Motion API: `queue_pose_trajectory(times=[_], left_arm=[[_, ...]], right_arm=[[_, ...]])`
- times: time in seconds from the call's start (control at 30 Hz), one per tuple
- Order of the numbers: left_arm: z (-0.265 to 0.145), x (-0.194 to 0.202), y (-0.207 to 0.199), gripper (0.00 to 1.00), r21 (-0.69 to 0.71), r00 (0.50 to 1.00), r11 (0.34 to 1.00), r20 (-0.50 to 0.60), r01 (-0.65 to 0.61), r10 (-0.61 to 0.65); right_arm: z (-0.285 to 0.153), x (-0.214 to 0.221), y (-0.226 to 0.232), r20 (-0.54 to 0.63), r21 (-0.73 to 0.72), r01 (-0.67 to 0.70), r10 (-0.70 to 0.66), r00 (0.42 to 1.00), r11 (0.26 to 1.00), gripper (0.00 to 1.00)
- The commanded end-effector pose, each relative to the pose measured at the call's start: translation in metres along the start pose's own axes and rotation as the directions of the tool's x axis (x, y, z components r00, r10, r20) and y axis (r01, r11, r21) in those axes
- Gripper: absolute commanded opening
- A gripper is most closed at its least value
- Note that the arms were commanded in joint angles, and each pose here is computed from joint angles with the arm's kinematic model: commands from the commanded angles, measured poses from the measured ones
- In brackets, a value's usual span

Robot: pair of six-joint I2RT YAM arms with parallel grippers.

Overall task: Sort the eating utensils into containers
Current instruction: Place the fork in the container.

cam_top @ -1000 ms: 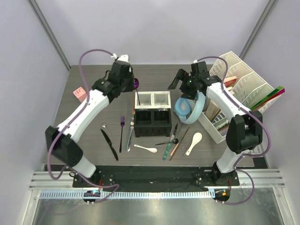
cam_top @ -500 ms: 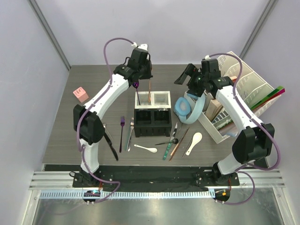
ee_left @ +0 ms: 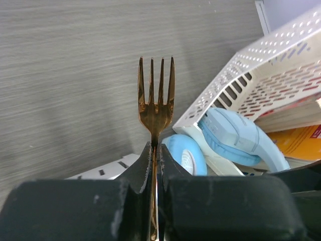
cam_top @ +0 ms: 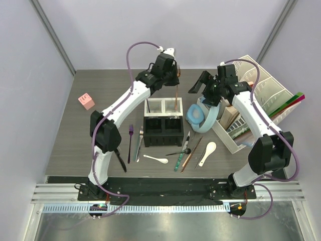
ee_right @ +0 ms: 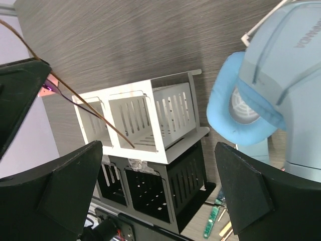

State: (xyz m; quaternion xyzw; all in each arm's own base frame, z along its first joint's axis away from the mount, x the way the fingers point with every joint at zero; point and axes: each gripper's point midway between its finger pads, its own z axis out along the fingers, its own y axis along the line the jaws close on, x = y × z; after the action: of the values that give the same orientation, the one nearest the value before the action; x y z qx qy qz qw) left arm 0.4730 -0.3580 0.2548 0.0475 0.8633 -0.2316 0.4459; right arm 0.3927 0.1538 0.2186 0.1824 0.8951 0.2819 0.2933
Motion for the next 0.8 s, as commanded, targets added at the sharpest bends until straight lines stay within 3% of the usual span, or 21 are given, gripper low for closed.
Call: queue_pose_trajectory(times=[0.0, 0.07, 0.33, 0.77], left_arm=[[0.011, -0.007, -0.015, 0.0, 0.038, 0.998, 0.999, 0.054, -0.016, 0.014], [0.023, 0.012, -0.002, 0.0, 0.007, 0.998, 0.999, 0.036, -0.045, 0.045], [0.032, 0.026, 0.007, 0.0, -0.01, 0.994, 0.997, 0.073, -0.077, 0.077], [0.005, 0.069, -0.006, 0.0, 0.023, 0.985, 0.988, 0.087, -0.152, 0.149]], right_arm=[[-0.014, -0.011, -0.002, 0.015, -0.008, 0.035, -0.035, 0.999, 0.999, 1.0], [-0.014, -0.011, -0.006, 0.01, 0.003, 0.032, -0.032, 0.999, 0.999, 1.0], [-0.006, 0.002, -0.01, -0.041, -0.004, -0.023, 0.022, 0.999, 1.0, 1.0], [-0.018, 0.012, -0.028, 0.014, 0.035, 0.002, -0.003, 1.0, 0.999, 1.0]])
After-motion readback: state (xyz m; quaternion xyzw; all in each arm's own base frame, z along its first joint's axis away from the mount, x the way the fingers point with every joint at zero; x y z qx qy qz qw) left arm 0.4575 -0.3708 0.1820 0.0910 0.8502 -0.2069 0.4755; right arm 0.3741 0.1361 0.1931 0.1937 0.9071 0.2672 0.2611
